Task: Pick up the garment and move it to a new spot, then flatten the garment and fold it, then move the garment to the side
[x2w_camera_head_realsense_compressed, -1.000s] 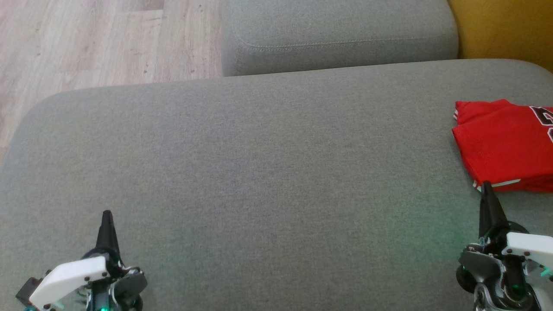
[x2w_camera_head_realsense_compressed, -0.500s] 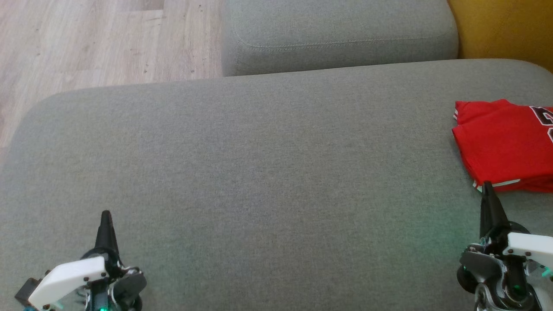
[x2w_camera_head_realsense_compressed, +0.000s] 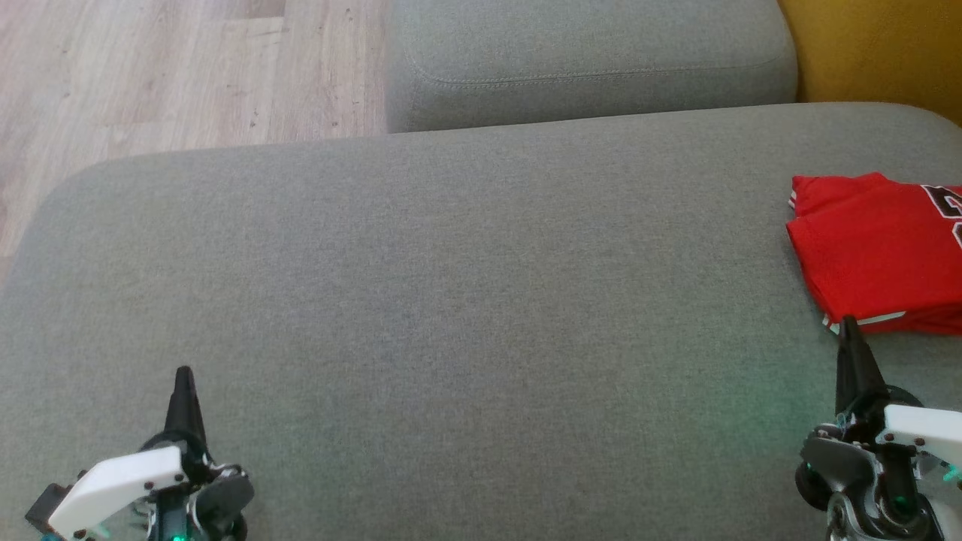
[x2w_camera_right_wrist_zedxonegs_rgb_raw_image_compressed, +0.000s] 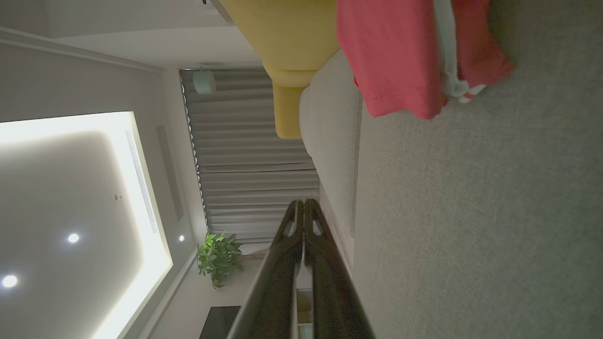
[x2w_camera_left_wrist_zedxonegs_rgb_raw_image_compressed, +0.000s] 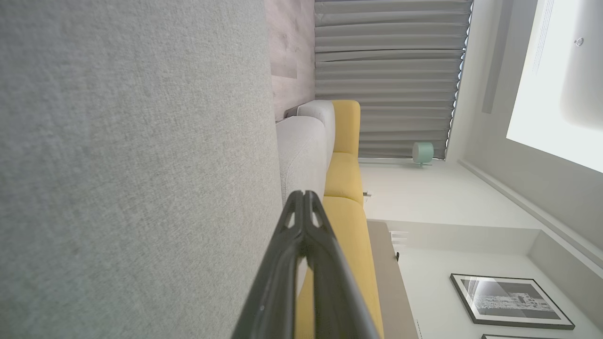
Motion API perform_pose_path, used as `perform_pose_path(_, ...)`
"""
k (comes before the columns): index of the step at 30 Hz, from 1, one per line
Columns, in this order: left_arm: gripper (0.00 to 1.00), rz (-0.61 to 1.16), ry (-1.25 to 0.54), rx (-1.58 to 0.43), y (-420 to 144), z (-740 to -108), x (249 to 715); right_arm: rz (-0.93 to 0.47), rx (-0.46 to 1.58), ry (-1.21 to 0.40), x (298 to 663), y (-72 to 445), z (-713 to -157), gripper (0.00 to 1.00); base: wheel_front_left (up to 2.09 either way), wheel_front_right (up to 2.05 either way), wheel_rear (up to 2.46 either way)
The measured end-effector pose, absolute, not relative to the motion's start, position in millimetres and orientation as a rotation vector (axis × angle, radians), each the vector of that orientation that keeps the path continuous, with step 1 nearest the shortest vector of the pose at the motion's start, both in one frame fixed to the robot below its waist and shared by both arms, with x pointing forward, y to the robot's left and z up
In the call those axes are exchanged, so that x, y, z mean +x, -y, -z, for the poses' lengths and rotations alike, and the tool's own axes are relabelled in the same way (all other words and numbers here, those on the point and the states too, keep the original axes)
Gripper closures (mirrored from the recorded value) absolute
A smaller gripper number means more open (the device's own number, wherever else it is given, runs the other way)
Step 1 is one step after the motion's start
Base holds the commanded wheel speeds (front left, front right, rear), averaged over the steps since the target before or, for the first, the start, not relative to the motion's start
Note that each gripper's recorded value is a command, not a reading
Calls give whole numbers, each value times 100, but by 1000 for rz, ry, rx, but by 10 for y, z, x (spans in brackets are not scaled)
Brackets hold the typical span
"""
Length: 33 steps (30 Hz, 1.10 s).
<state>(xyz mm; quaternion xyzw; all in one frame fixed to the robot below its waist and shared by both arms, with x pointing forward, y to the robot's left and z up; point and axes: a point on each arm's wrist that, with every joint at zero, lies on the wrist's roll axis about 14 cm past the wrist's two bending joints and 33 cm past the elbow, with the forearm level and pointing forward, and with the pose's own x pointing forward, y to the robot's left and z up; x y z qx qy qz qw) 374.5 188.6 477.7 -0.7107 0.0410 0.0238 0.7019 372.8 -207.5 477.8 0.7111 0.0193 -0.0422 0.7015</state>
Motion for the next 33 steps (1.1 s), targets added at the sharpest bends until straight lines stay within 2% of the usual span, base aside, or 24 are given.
perform_pose_path(33, 100, -55, -88, -1585, -1896, -4777, 3744, 93, 1582, -45, 3726, 2072, -4775, 100, 0, 0, 0)
